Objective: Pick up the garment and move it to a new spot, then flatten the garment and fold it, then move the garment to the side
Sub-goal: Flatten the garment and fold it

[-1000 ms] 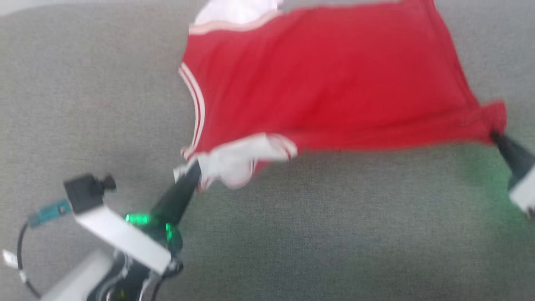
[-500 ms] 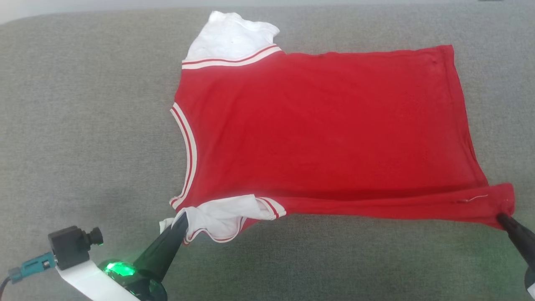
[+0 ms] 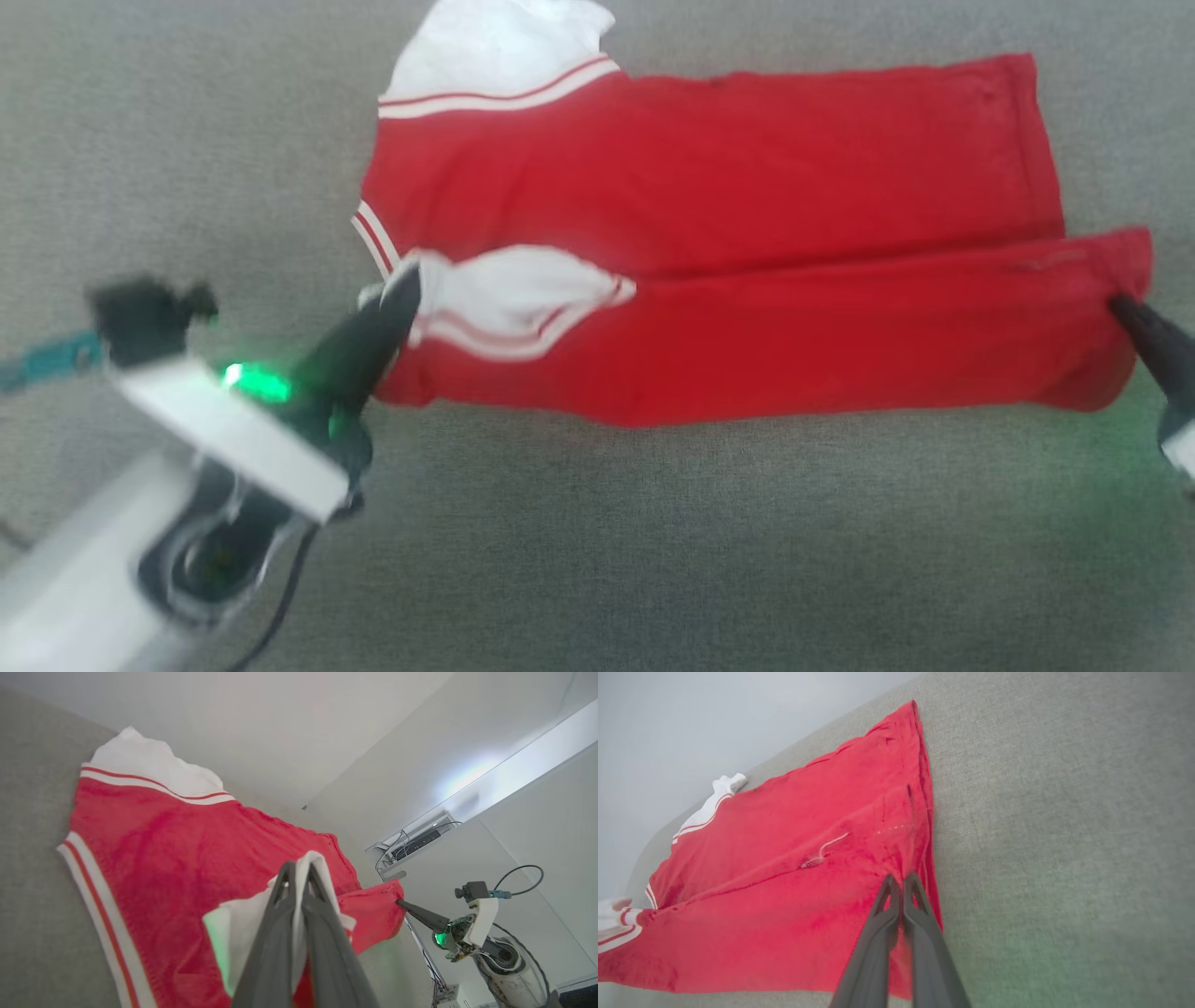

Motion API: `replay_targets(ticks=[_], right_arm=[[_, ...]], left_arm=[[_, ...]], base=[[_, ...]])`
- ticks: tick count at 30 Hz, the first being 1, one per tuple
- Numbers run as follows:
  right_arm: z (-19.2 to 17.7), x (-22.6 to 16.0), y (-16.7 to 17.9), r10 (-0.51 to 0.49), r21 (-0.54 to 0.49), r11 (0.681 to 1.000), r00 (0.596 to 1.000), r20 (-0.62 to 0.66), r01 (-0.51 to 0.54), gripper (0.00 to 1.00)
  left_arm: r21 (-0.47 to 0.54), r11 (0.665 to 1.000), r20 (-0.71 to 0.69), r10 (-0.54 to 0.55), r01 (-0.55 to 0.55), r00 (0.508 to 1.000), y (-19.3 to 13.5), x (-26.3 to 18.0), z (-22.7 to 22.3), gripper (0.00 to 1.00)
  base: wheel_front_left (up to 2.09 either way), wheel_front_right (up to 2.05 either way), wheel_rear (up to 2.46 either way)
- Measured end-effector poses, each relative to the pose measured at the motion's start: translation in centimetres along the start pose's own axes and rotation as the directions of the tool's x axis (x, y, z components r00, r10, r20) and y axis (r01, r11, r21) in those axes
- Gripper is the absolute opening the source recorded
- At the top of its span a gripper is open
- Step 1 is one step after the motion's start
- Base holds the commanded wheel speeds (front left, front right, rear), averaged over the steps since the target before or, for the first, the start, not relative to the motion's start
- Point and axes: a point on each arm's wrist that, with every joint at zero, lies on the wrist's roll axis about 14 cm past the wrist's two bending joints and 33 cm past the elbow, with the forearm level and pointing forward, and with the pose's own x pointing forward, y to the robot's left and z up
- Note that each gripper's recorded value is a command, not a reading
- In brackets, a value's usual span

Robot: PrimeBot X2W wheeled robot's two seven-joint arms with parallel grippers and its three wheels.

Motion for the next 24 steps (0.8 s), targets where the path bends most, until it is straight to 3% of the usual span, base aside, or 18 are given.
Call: replay_targets(ticks=[11,16,18,19,20,21,22,24], right_arm=[[-2.7,4.3,-2.1,-0.064,-0.049,0.997,0.994,-0.090,0.059,0.00],[-3.2,4.4,-2.5,-0.072,-0.065,0.996,0.993,-0.092,0.066,0.00],[-3.1,4.3,-2.4,-0.071,-0.083,0.994,0.994,-0.085,0.064,0.00],[-3.1,4.2,-2.4,-0.073,-0.094,0.993,0.994,-0.082,0.065,0.07],[-3.0,4.1,-2.3,-0.072,-0.110,0.992,0.994,-0.079,0.063,0.38],[-2.7,4.0,-2.2,-0.071,-0.125,0.990,0.995,-0.071,0.062,0.86],[-2.5,3.7,-2.2,-0.072,-0.135,0.989,0.996,-0.060,0.064,1.00],[-2.0,3.1,-2.1,-0.070,-0.149,0.987,0.997,-0.042,0.063,1.00]], left_arm=[[0.048,0.991,-0.108,0.128,-0.124,0.986,6.6,4.8,-1.9,0.00],[0.181,0.970,-0.181,0.197,-0.165,0.964,9.4,4.3,-3.8,0.02],[0.216,0.962,-0.181,0.205,-0.164,0.962,9.7,4.4,-3.8,0.43],[0.244,0.956,-0.186,0.211,-0.162,0.960,9.8,4.2,-3.8,0.85],[0.274,0.949,-0.196,0.217,-0.159,0.956,10.0,4.0,-3.8,1.00],[0.308,0.939,-0.207,0.225,-0.155,0.952,10.1,3.6,-3.9,1.00],[0.324,0.934,-0.213,0.231,-0.154,0.949,10.2,3.3,-3.9,1.00],[0.358,0.923,-0.210,0.229,-0.143,0.951,9.7,3.0,-3.2,1.00]], base=[[0.00,0.00,0.00],[0.00,0.00,0.00],[0.00,0.00,0.00],[0.00,0.00,0.00],[0.00,0.00,0.00],[0.00,0.00,0.00],[0.00,0.00,0.00],[0.00,0.00,0.00]])
